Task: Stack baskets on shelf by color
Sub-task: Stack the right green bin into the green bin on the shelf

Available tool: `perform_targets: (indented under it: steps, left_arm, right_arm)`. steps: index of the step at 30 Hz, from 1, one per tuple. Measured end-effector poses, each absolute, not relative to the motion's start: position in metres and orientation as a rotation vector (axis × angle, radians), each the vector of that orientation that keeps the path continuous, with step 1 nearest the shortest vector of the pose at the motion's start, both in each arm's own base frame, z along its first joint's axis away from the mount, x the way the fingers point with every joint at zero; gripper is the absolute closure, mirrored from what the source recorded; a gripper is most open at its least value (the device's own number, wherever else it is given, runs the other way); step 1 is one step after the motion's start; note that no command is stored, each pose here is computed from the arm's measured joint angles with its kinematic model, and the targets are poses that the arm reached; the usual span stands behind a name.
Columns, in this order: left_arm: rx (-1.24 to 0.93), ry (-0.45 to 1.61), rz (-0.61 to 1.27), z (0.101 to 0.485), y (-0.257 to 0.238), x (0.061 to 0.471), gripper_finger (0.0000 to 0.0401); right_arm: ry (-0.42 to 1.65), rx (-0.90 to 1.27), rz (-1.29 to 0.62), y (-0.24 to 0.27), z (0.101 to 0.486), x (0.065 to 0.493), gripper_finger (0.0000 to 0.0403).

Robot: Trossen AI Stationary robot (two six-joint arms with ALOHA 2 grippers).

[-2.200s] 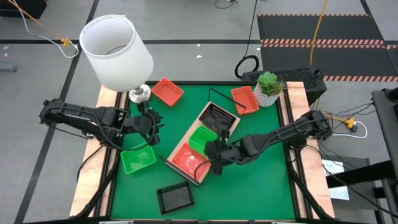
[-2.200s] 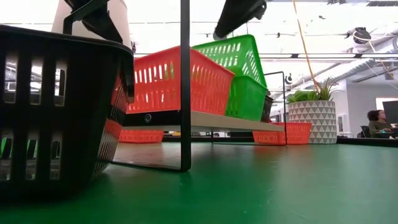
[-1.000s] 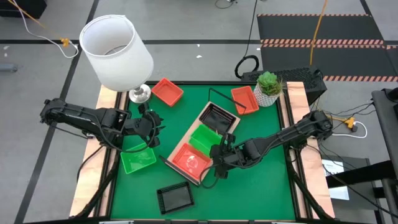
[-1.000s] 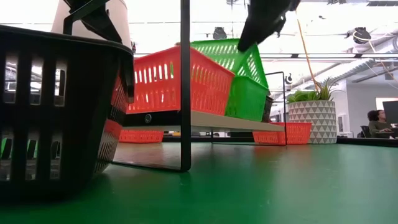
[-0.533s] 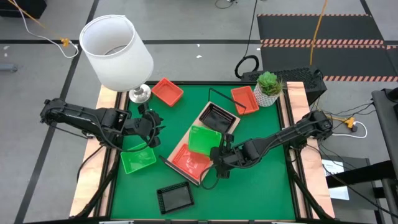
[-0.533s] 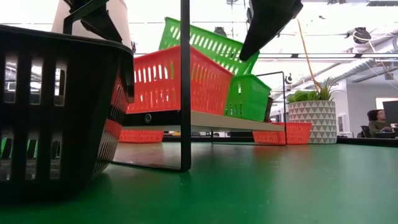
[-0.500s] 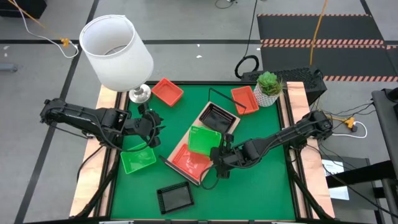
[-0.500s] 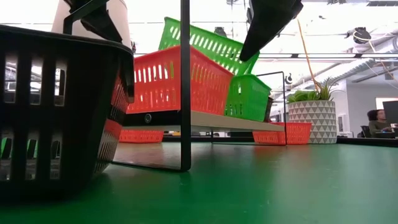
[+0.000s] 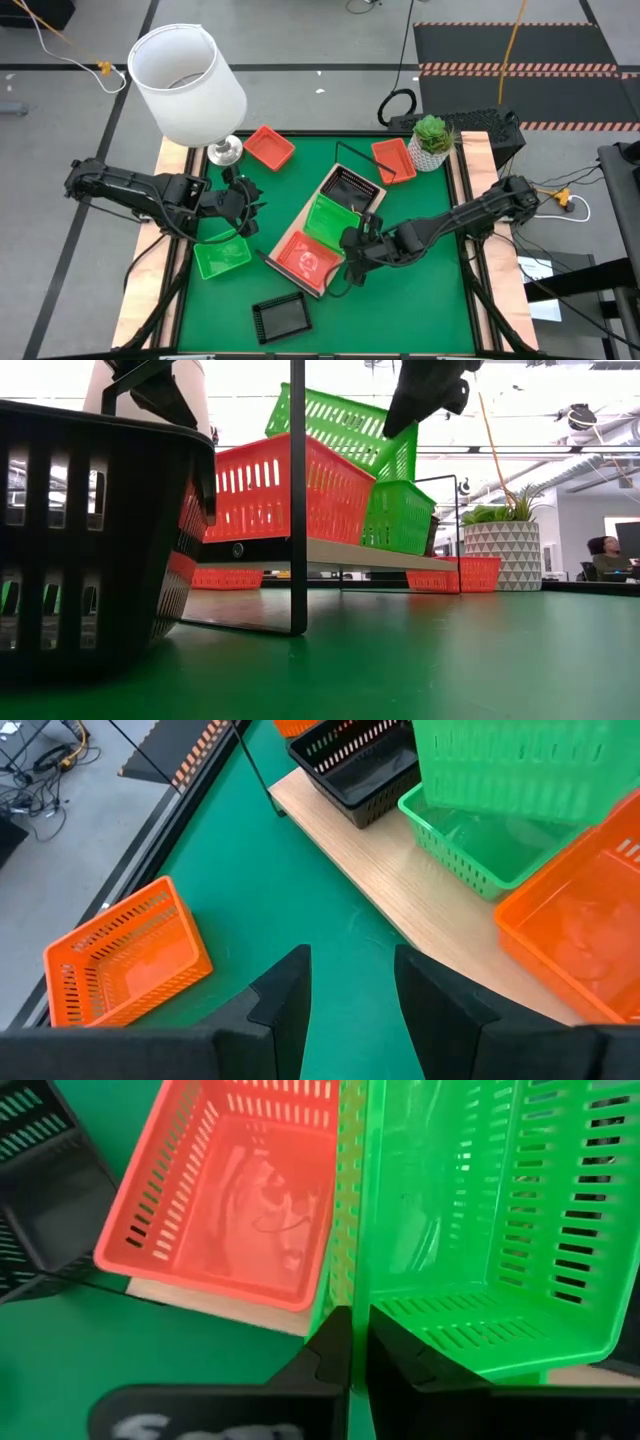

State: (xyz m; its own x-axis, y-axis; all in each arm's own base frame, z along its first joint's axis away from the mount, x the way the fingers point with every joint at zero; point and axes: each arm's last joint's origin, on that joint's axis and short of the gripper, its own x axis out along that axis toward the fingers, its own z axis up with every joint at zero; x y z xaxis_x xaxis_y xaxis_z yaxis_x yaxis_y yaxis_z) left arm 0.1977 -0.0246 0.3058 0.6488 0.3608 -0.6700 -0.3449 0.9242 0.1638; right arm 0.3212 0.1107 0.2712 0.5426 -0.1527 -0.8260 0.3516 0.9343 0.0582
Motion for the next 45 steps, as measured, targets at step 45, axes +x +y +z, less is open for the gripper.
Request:
perform_targets:
  steps: [45]
  left_arm:
    - [0.047, 0.731, 0.38, 0.309, -0.025, 0.201, 0.0254]
  right_arm:
    - [1.086, 0.342, -0.333, 0.104, 0.259, 0.321, 0.0388]
